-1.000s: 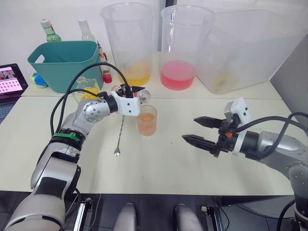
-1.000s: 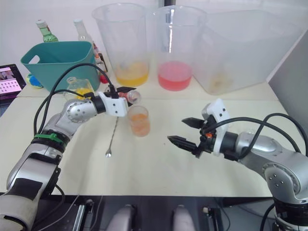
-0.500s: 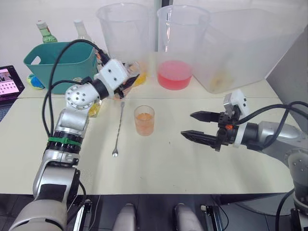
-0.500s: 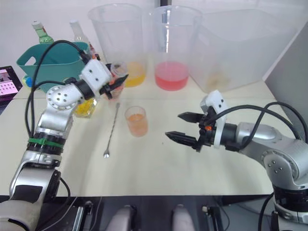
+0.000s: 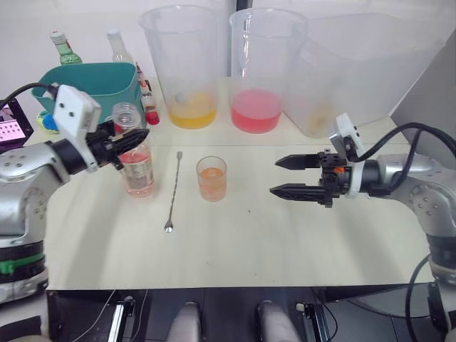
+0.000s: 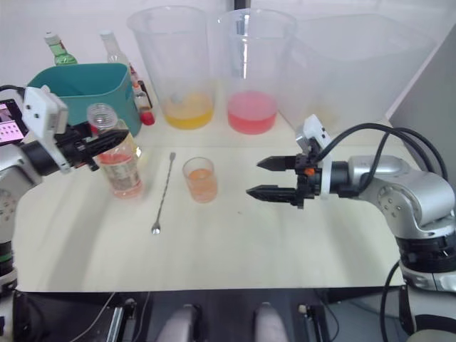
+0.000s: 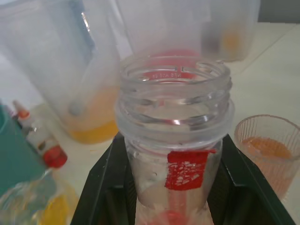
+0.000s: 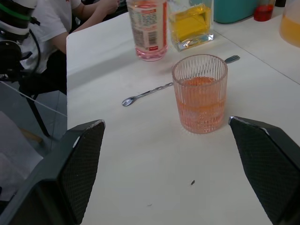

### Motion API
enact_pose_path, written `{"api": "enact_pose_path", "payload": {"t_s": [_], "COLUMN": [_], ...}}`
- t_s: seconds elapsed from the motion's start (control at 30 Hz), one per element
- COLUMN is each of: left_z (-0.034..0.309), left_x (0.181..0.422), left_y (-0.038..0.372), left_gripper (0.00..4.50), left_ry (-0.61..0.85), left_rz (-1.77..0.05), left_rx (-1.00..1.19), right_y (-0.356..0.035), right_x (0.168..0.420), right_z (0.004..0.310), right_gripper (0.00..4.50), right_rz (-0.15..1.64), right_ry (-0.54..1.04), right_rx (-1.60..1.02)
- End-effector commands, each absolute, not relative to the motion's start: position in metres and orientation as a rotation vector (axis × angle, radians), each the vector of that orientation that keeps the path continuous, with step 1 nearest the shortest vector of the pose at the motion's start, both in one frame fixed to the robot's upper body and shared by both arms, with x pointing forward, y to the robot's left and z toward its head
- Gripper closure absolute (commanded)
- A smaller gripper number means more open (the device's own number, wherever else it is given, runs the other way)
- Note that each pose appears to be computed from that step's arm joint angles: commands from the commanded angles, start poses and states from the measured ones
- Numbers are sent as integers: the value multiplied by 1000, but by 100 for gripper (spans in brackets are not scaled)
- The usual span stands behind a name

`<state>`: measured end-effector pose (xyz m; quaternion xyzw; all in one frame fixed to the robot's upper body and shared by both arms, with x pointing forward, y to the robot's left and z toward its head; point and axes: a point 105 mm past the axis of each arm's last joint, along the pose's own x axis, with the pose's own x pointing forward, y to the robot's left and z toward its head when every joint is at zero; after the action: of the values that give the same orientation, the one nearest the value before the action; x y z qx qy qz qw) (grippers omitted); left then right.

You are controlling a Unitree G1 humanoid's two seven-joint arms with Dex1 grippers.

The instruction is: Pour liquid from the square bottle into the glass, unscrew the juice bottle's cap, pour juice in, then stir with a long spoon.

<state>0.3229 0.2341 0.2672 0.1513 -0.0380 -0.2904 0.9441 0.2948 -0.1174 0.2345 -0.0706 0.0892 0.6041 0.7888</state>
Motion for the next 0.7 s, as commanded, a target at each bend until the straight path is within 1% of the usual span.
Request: {"api": "enact_pose_path", "payload": {"t_s": [0.03, 0.17, 0.23, 0.33, 0.4, 0.5, 0.57, 0.7], "left_z": [278, 288, 289, 295, 300, 305, 307, 310], "left_x": [307, 292, 291, 296, 302, 319, 327, 356], "left_y": [255, 303, 318, 346, 360, 384, 388, 383], "left_gripper": [298, 298, 298, 298, 298, 298, 298, 298], "left_ry": [-97, -131, -132, -174, -207, -246, -259, -286], "left_rz": [-506, -326, -267, -157, -100, 13, 21, -11], "left_rx": [297, 256, 251, 221, 206, 140, 114, 90], "right_y": [-111, -103, -103, -103, -105, -108, -110, -116], "right_x": [298, 299, 299, 297, 295, 291, 289, 287], "right_z": [243, 247, 248, 249, 248, 246, 246, 243], "right_gripper": [3, 3, 3, 3, 3, 3, 3, 3], "right_rz": [1346, 1399, 1399, 1393, 1377, 1344, 1329, 1254], "right_ry": [147, 138, 134, 131, 133, 133, 129, 135], "right_rx": [-188, -186, -187, -183, -183, -174, -169, -172]}}
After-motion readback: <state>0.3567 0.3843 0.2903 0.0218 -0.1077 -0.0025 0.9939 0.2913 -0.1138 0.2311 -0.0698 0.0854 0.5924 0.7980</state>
